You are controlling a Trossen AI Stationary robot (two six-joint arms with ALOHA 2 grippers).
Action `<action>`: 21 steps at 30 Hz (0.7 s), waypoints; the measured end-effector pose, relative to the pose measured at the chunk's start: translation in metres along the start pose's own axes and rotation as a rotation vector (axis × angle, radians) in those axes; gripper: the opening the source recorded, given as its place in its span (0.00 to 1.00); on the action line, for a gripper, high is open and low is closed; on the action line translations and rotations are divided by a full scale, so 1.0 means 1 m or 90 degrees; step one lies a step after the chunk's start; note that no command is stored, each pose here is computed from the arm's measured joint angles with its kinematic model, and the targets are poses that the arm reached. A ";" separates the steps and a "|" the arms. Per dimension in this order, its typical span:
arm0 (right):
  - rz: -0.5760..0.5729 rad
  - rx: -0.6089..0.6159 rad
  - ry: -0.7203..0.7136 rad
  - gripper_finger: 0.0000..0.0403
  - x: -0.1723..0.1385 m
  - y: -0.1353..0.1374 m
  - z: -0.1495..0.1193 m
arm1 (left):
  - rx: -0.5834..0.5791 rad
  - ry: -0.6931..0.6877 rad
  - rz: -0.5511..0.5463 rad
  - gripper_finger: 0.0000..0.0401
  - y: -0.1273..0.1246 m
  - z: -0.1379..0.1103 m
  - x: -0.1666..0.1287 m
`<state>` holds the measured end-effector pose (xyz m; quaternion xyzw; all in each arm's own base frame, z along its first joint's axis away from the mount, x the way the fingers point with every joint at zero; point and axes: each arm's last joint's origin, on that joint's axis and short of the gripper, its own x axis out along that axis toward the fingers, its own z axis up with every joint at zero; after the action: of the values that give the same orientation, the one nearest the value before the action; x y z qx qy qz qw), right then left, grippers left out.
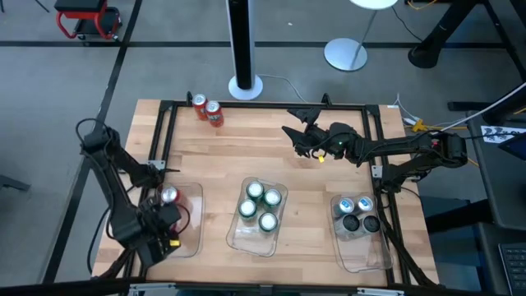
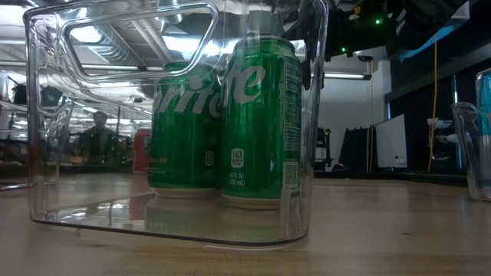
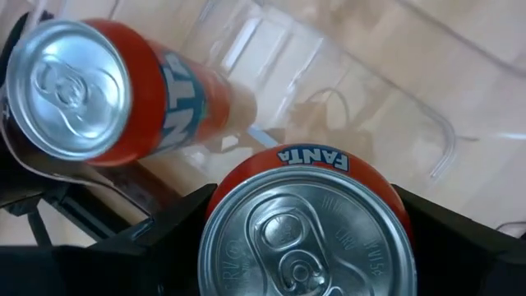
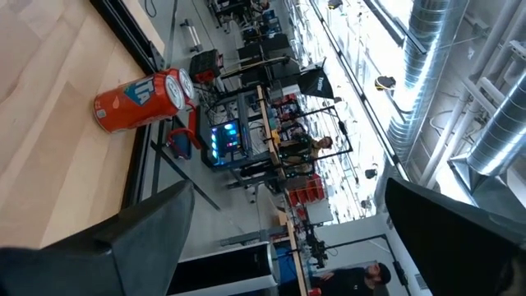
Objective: Sort soda cans
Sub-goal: Put the orange soda can into the left transparent bin
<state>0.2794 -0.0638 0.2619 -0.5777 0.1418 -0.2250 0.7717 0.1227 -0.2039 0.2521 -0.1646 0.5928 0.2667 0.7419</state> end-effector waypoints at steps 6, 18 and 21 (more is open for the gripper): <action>0.000 0.000 0.000 0.99 0.000 0.000 0.000 | 0.013 -0.003 -0.001 0.77 0.000 -0.010 -0.001; 0.000 0.000 0.000 0.99 0.000 0.000 0.000 | 0.042 -0.003 -0.015 0.77 0.001 -0.022 0.015; 0.000 0.000 0.000 0.99 0.000 0.000 0.000 | 0.042 0.000 -0.026 0.77 0.000 -0.025 0.026</action>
<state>0.2794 -0.0638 0.2619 -0.5778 0.1416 -0.2252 0.7716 0.1070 -0.2124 0.2214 -0.1521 0.5976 0.2317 0.7524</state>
